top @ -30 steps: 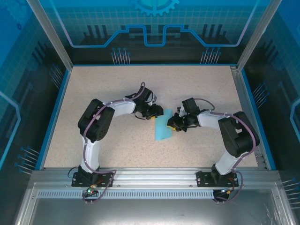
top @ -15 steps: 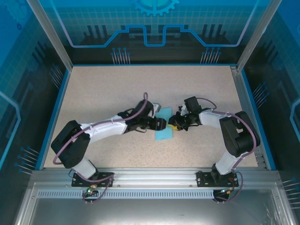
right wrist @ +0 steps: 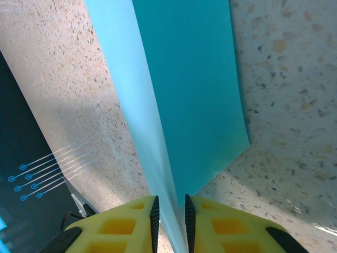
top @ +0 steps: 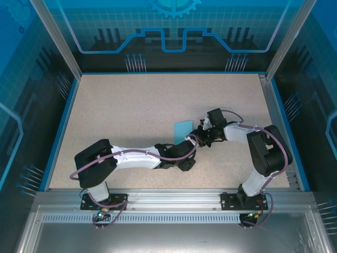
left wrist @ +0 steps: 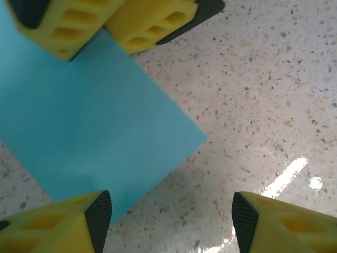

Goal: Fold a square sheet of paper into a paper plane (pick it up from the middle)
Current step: Third fold the triangle at the center of the table.

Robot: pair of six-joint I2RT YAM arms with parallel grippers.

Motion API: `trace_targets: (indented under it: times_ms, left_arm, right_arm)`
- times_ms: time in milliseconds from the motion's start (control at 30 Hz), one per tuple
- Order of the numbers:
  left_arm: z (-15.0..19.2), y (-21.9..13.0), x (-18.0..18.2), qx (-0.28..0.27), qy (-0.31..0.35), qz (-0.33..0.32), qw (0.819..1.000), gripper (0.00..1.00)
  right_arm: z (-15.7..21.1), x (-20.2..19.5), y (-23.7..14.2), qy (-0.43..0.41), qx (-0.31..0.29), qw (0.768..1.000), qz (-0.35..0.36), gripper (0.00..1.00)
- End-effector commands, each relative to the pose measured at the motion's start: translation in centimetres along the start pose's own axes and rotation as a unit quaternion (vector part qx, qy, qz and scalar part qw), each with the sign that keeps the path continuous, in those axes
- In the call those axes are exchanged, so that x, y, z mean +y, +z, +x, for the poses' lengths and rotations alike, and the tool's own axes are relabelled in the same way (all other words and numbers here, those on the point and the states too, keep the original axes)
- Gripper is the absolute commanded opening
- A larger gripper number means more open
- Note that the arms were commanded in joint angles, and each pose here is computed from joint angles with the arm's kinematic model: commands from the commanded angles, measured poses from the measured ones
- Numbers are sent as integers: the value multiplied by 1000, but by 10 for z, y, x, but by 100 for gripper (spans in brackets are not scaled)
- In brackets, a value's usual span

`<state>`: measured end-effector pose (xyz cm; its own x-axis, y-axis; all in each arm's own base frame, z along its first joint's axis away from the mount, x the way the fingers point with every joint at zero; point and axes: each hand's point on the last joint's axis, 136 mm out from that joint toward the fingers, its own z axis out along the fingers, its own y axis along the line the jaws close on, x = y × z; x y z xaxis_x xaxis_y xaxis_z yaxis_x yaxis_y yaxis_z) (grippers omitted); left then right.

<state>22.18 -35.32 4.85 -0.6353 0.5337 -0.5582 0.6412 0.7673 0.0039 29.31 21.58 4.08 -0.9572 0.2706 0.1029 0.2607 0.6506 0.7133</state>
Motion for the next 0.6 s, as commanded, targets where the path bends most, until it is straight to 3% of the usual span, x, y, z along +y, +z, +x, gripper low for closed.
trace_targets:
  times_ms: [0,200,300,567]
  left_arm:
    - [-10,4,0,-9,54,-48,997,66]
    - [-15,12,12,-13,70,-104,992,65]
    - [-18,9,15,-22,70,-109,991,60]
    - [-26,2,15,-43,56,-108,992,24]
  right_arm:
    - [-4,2,-2,5,5,1000,-5,23]
    - [-2,1,-2,6,6,1000,-3,23]
    - [-3,-1,-2,5,6,1000,0,23]
    - [-3,-3,0,7,7,1000,3,23]
